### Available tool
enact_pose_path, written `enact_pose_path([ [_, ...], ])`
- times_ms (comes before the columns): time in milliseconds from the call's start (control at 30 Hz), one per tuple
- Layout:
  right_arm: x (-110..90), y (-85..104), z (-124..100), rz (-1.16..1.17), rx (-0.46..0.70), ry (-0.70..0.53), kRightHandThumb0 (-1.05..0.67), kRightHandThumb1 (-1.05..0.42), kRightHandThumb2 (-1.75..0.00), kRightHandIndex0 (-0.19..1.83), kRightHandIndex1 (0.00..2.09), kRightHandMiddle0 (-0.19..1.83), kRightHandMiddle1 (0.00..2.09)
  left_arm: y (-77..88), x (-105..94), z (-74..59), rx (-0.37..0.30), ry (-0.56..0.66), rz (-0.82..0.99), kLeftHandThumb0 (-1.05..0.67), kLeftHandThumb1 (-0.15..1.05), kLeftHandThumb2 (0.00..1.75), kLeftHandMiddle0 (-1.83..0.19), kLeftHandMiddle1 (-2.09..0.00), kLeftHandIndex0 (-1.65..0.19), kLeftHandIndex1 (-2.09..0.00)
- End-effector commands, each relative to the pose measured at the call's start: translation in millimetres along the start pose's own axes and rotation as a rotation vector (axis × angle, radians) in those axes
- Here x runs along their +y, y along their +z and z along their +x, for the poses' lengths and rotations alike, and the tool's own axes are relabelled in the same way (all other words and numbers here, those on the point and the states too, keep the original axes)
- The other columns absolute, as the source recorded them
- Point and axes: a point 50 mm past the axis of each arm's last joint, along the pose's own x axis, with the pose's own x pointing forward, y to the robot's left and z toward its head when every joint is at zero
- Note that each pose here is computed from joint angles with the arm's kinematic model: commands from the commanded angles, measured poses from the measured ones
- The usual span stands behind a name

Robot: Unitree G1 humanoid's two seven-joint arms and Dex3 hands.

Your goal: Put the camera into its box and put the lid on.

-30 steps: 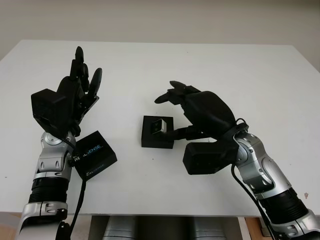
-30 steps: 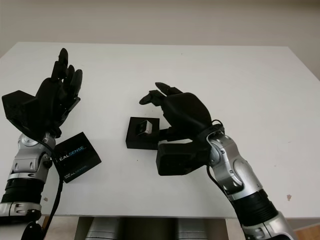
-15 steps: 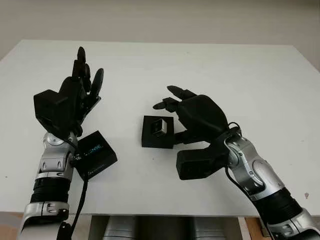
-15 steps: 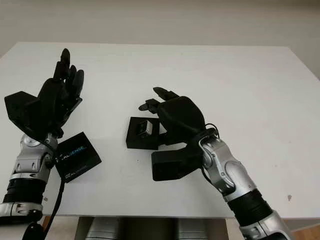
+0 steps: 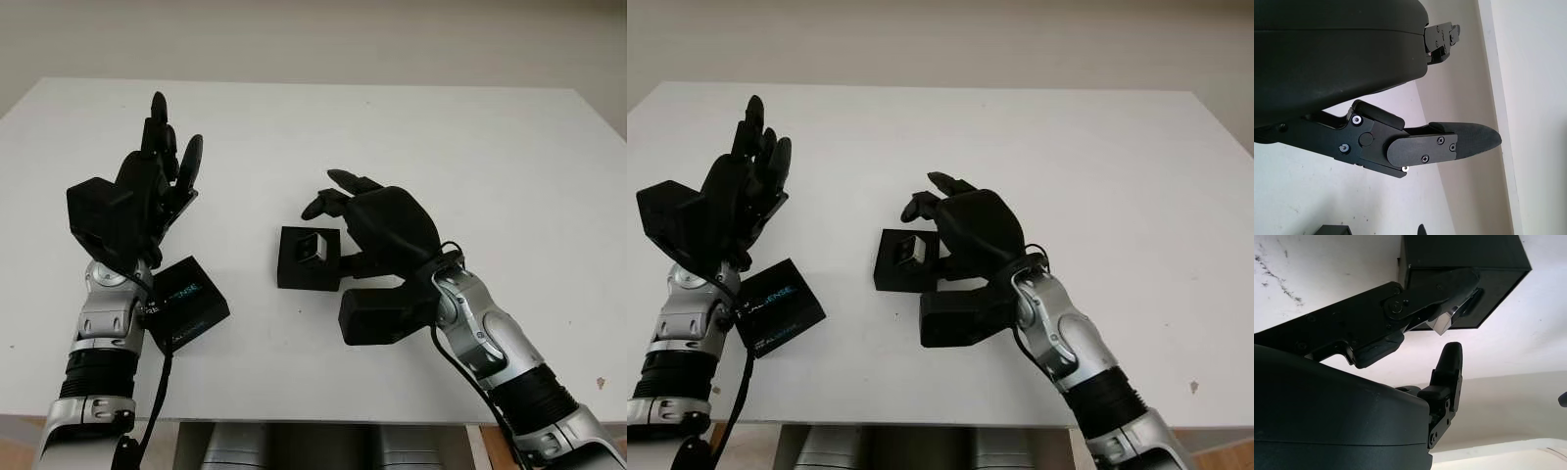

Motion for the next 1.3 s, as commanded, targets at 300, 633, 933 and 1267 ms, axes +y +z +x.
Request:
enact_pose_path([
  [300,-13.4,-0.2,3.6,0.147,0.018,-0.011,-0.77,-0.93,-0.05,0.3,0.06,0.34,1.0,1.1,0.5,-0.8,-0.009,0.002,0.013,-0.68,1.05,0.52,0.19,0.0,0.19,0.0],
  [633,-8.0,-2.1,2.5,0.104,0.031,0.026,-0.76,-0.94,-0.05,0.27,0.05,0.31,0.88,1.8,1.2,-1.3,-0.009,0.006,0.014,-0.7,1.05,0.5,0.19,0.0,0.19,0.0],
  [933,-5.0,-3.7,2.7,0.059,0.038,0.033,-0.75,-0.93,-0.05,0.27,0.05,0.33,0.84,1.5,1.5,-1.6,-0.011,0.004,0.013,-0.7,1.05,0.5,0.19,0.0,0.19,0.0],
  [1267,-0.6,-7.3,4.5,0.049,0.05,0.034,-0.72,-0.92,-0.05,0.28,0.05,0.35,0.84,2.2,0.7,-1.3,-0.011,0.003,0.016,-0.69,1.05,0.5,0.19,0.0,0.19,0.0],
])
